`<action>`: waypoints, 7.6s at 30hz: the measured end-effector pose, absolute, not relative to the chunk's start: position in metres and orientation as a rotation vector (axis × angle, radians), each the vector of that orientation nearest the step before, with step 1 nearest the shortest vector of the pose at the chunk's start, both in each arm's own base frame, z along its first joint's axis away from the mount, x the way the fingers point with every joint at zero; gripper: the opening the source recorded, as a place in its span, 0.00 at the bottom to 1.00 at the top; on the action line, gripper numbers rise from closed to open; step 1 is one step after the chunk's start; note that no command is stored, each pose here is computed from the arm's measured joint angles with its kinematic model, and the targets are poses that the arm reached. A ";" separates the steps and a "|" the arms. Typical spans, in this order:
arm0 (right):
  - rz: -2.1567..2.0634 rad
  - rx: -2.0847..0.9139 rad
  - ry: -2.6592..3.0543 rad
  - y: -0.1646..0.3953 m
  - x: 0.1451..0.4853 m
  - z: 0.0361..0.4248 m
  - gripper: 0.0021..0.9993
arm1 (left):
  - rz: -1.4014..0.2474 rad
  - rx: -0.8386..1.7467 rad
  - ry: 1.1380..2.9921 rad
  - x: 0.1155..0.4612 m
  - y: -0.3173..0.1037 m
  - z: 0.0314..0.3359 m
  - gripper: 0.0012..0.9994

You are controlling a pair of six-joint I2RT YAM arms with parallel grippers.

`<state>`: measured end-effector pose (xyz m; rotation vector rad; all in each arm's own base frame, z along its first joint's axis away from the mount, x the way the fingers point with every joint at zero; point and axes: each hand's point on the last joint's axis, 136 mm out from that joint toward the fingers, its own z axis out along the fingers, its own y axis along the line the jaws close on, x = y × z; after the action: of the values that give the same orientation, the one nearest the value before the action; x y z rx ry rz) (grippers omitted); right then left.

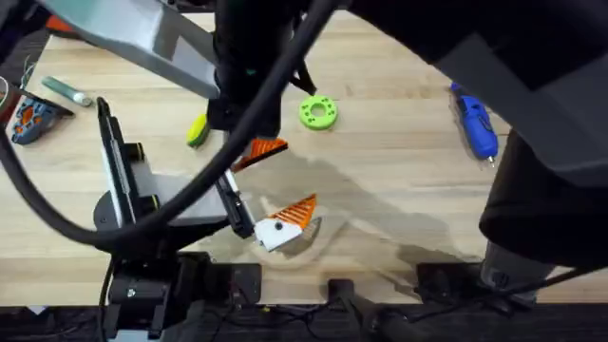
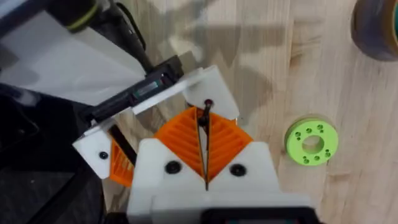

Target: Pick up the gripper from the table and insert it into the empty holder that is missing its gripper. Then pick up a screw, insert it into the mounting hole, and use the screwdriver to tighten it. Finally, clean up the table by picking up the vegetable and placing it into the bucket.

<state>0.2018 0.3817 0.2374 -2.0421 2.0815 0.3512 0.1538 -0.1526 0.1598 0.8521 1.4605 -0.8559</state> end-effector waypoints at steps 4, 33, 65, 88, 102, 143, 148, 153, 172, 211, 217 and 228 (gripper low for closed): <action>0.338 -2.044 2.086 0.380 0.202 0.237 0.00 | -0.856 0.852 1.460 0.154 -0.153 0.160 0.99; 0.323 -2.031 2.072 0.380 0.205 0.243 0.00 | -0.856 0.852 1.460 0.154 -0.153 0.160 0.99; 0.320 -2.061 2.046 0.382 0.200 0.242 0.00 | -0.856 0.852 1.461 0.154 -0.153 0.160 0.99; 0.269 -2.078 2.057 0.383 0.203 0.232 0.00 | -0.856 0.851 1.461 0.154 -0.152 0.160 0.99; 0.272 -2.090 2.051 0.383 0.202 0.232 0.00 | -0.856 0.852 1.461 0.154 -0.152 0.160 0.99; 0.267 -2.099 2.050 0.386 0.202 0.227 0.00 | -0.856 0.852 1.461 0.154 -0.152 0.160 0.99; 0.267 -2.099 2.050 0.386 0.202 0.227 0.00 | -0.856 0.852 1.460 0.154 -0.152 0.160 0.99; 0.265 -2.104 2.053 0.386 0.202 0.225 0.00 | -0.856 0.851 1.461 0.154 -0.152 0.160 0.99; 0.259 -2.128 2.062 0.390 0.201 0.215 0.00 | -0.867 0.848 1.466 0.153 -0.153 0.159 0.99; 0.193 -2.133 2.062 0.384 0.207 0.214 0.99 | -0.866 0.853 1.463 0.153 -0.153 0.160 0.99; 0.204 -2.112 2.042 0.380 0.205 0.227 0.99 | -0.866 0.853 1.463 0.153 -0.153 0.159 0.99; 0.247 -1.909 2.019 0.343 0.215 0.293 0.99 | -0.866 0.853 1.463 0.153 -0.153 0.159 0.99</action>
<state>0.2150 0.3432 0.2934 -1.9090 2.0193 0.2473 0.1529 -0.1530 0.1595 0.8530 1.4628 -0.8658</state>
